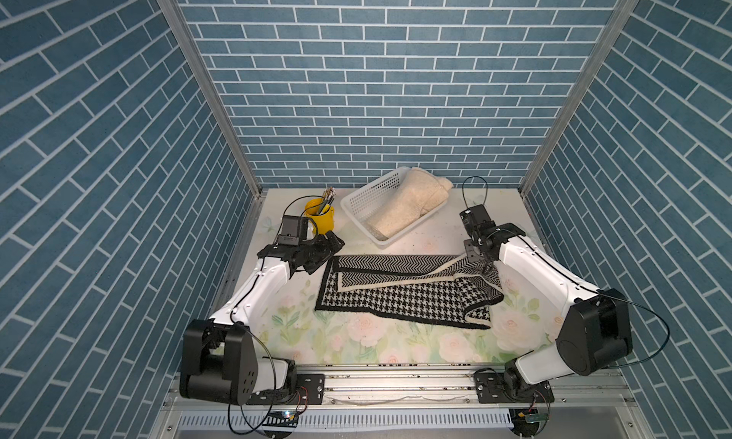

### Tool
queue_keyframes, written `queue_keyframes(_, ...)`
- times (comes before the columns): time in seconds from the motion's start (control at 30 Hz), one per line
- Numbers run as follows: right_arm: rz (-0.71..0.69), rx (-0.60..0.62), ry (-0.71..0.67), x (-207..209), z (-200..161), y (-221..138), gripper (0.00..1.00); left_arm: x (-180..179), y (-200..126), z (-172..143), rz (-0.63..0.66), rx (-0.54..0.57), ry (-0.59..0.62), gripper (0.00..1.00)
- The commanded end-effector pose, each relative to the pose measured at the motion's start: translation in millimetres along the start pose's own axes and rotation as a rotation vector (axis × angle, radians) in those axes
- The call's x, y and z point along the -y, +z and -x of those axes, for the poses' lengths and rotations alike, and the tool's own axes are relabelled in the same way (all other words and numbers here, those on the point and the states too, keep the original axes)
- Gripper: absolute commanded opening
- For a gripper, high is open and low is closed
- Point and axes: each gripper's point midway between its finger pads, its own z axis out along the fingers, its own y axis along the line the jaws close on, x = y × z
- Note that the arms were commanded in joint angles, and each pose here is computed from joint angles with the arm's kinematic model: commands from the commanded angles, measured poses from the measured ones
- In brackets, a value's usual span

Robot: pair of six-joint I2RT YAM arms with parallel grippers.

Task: Roll up the scarf and place it into the basket
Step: Fold the scarf at the center of the board.

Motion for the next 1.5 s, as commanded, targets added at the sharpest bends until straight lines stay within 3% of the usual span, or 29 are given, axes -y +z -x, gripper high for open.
queue_keyframes(0.0,0.231,0.057,-0.212,-83,5,-14,0.56,-32,-6,-16,0.127,-0.029,0.009,0.95)
queue_keyframes(0.27,0.408,0.203,-0.528,-195,-12,-25,0.61,-40,-54,42,0.157,0.128,-0.026,1.00)
queue_keyframes(0.5,0.572,0.344,-0.659,-288,3,-50,0.64,-73,-51,67,0.161,0.129,-0.129,1.00)
queue_keyframes(0.73,0.503,0.349,-0.699,-323,18,-24,0.62,-74,-50,65,0.135,0.121,-0.134,1.00)
queue_keyframes(0.97,0.525,0.381,-0.707,-353,33,-12,0.60,-77,-49,64,0.127,0.116,-0.134,1.00)
queue_keyframes(1.2,0.523,0.378,-0.740,-371,38,1,0.48,-81,-46,62,0.121,0.103,-0.136,1.00)
queue_keyframes(1.37,0.537,0.355,-0.765,-383,31,15,0.45,-82,-46,62,0.115,0.102,-0.134,1.00)
queue_keyframes(1.47,0.516,0.346,-0.769,-385,34,19,0.21,-82,-45,61,0.113,0.097,-0.136,1.00)
